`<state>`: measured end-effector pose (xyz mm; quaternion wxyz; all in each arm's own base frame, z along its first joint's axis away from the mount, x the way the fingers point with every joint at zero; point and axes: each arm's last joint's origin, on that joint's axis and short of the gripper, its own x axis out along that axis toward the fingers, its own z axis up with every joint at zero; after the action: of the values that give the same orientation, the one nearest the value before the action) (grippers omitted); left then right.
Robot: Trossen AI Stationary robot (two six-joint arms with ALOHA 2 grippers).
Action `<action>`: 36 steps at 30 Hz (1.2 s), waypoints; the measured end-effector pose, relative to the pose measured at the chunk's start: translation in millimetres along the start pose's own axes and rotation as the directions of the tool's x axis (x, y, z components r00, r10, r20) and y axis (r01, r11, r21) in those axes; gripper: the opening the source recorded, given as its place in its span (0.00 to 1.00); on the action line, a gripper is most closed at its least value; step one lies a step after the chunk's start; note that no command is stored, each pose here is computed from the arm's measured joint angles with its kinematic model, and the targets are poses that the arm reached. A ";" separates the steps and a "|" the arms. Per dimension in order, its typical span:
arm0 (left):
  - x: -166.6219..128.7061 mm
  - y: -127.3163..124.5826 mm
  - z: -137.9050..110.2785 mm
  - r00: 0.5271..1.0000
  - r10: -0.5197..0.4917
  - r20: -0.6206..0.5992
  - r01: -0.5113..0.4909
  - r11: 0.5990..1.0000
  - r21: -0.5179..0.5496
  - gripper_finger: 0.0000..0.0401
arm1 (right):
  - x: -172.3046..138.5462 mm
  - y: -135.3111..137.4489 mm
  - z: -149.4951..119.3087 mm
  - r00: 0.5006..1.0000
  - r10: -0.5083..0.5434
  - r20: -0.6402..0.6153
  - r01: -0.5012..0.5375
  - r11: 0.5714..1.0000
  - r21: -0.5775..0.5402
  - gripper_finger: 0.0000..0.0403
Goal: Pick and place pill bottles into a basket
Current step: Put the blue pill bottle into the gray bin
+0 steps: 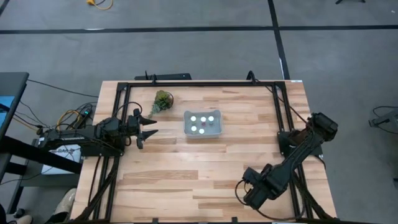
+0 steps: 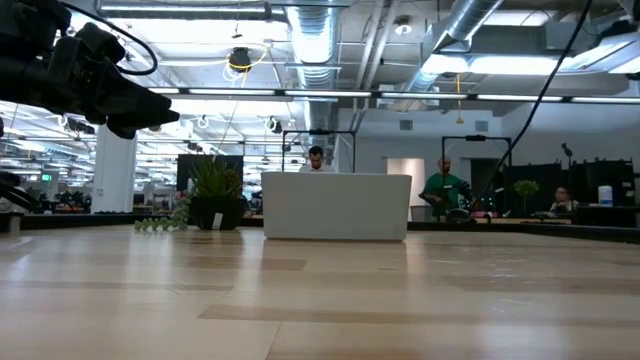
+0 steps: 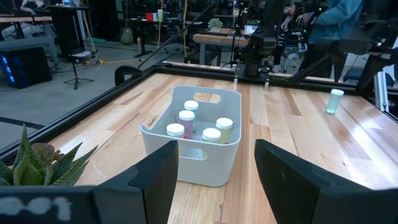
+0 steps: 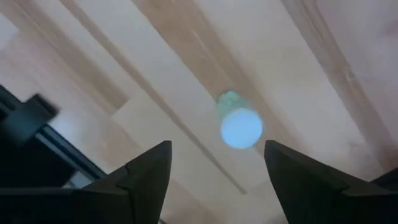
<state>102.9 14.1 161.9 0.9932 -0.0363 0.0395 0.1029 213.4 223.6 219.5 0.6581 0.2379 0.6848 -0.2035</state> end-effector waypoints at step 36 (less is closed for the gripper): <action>0.0 0.0 0.0 1.000 0.000 0.000 0.000 1.000 0.000 0.50 | 40.2 -11.4 14.6 0.999 -0.018 -0.035 0.017 1.000 -0.012 0.29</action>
<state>103.0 14.1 161.9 0.9932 -0.0363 0.0396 0.1031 217.5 208.1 178.2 0.6456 0.2315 0.6994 -0.2011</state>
